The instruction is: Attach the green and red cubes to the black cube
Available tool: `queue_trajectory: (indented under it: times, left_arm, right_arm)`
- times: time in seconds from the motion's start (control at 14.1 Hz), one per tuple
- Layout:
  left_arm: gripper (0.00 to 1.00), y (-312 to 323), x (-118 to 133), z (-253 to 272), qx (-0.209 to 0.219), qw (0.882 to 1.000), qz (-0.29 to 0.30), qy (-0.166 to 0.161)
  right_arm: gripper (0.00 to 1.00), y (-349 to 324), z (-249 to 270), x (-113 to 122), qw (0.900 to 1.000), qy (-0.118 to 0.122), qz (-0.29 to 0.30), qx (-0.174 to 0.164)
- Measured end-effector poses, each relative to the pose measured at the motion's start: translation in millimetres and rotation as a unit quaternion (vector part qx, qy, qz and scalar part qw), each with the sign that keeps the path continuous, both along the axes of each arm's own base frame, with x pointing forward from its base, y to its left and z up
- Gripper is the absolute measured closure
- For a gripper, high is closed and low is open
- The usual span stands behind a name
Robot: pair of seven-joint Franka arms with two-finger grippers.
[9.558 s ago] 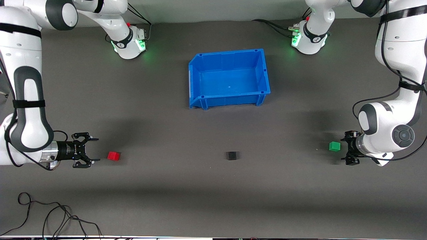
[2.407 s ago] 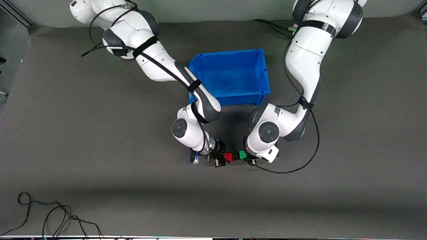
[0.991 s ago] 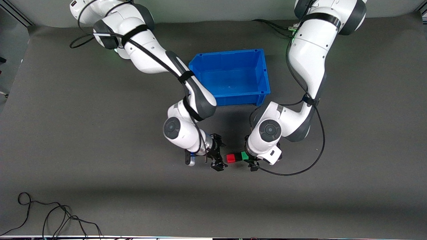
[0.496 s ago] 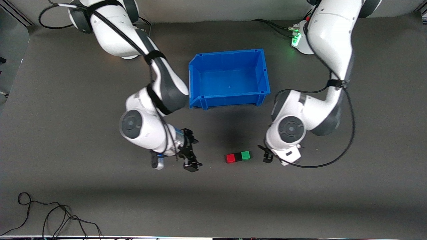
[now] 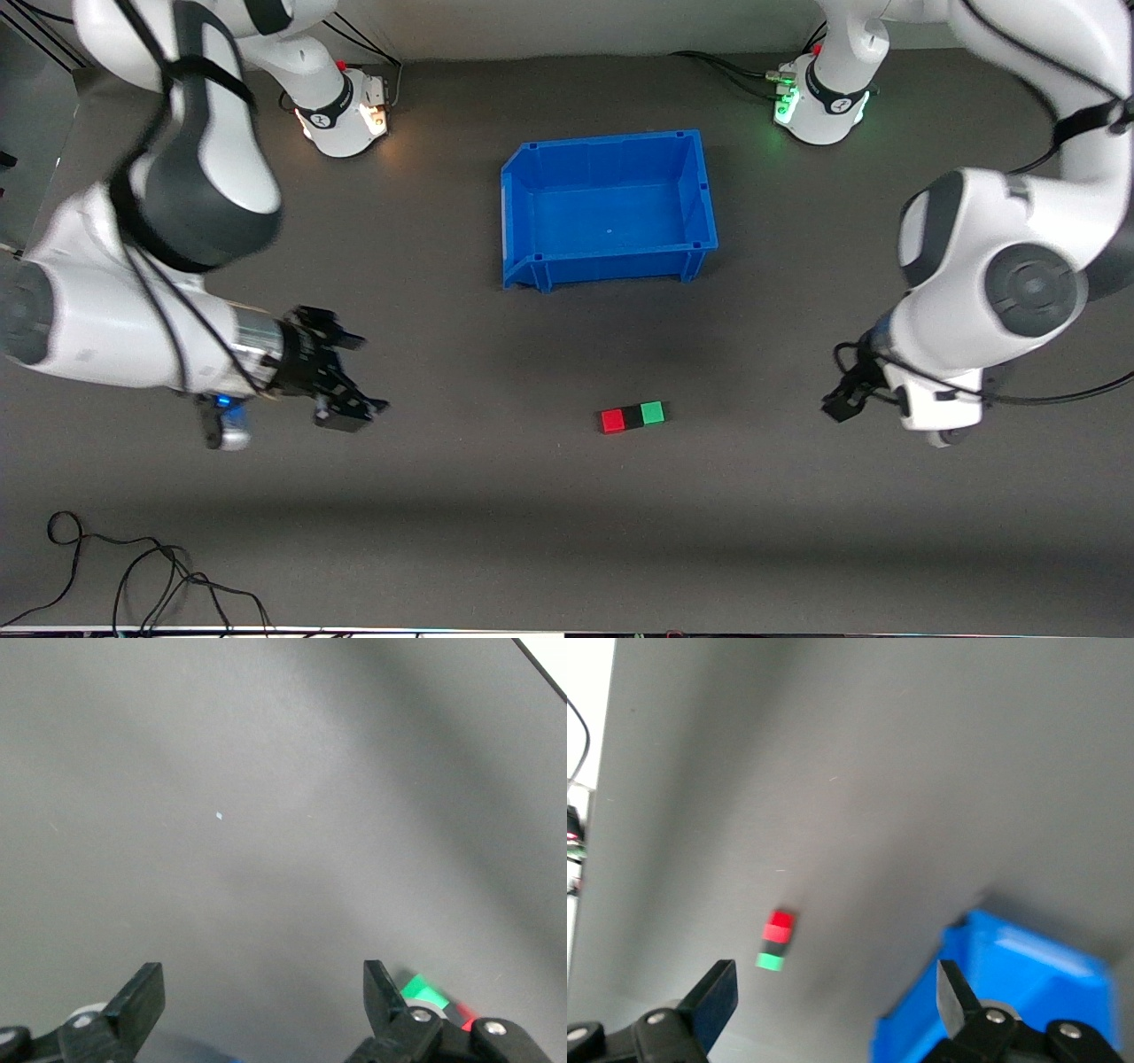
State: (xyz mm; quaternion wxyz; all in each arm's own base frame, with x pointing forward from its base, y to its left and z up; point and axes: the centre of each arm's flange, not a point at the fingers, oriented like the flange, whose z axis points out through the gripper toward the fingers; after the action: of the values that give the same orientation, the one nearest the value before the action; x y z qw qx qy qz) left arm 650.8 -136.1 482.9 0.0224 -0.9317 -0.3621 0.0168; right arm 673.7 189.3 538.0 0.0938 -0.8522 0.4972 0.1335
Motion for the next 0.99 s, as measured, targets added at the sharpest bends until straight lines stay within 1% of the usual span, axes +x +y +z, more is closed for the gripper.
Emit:
queue_trajectory:
  times: [0.14, 0.21, 0.35, 0.42, 0.5, 0.57, 0.71, 0.78, 0.85, 0.99]
  left_arm:
    - [0.00, 37.2, -16.9, 34.5, -0.004, 0.997, -0.075, 0.012]
    - [0.00, 57.1, -25.5, 53.4, -0.007, 0.993, -0.114, 0.014]
    - [0.00, 88.8, -41.4, 87.8, -0.015, 0.980, -0.200, 0.005]
    - [0.00, 98.4, -46.9, 99.5, -0.017, 0.973, -0.231, -0.001]
    - [0.00, 106.6, -51.1, 107.1, -0.018, 0.968, -0.248, -0.003]
    - [0.00, 113.6, -54.2, 112.4, -0.019, 0.964, -0.265, -0.005]
    - [0.00, 121.9, -60.3, 119.0, -0.024, 0.948, -0.317, 0.000]
    - [0.00, 123.2, -64.5, 122.8, -0.027, 0.940, -0.340, 0.006]
    - [0.00, 123.4, -68.0, 128.0, -0.029, 0.934, -0.355, 0.010]
    - [0.00, 122.9, -71.6, 138.6, -0.028, 0.929, -0.370, 0.005]
  right_arm:
    - [0.00, -32.1, 26.7, -15.4, 0.999, 0.005, 0.051, -0.006]
    - [0.00, -47.0, 37.6, -22.4, 0.997, 0.005, 0.076, -0.009]
    - [0.00, -73.7, 53.0, -34.0, 0.991, 0.005, 0.131, -0.014]
    - [0.00, -82.9, 57.1, -38.4, 0.986, 0.003, 0.165, -0.016]
    - [0.00, -88.8, 59.0, -41.1, 0.979, -0.002, 0.201, -0.019]
    - [0.00, -92.0, 60.0, -43.2, 0.971, -0.006, 0.237, -0.021]
    - [0.00, -96.8, 63.1, -45.4, 0.953, -0.022, 0.302, -0.014]
    - [0.00, -102.2, 63.5, -46.5, 0.946, -0.027, 0.323, -0.009]
    - [0.00, -111.4, 63.4, -47.7, 0.942, -0.029, 0.334, -0.004]
    - [0.00, -138.6, 61.6, -51.8, 0.931, -0.035, 0.363, 0.014]
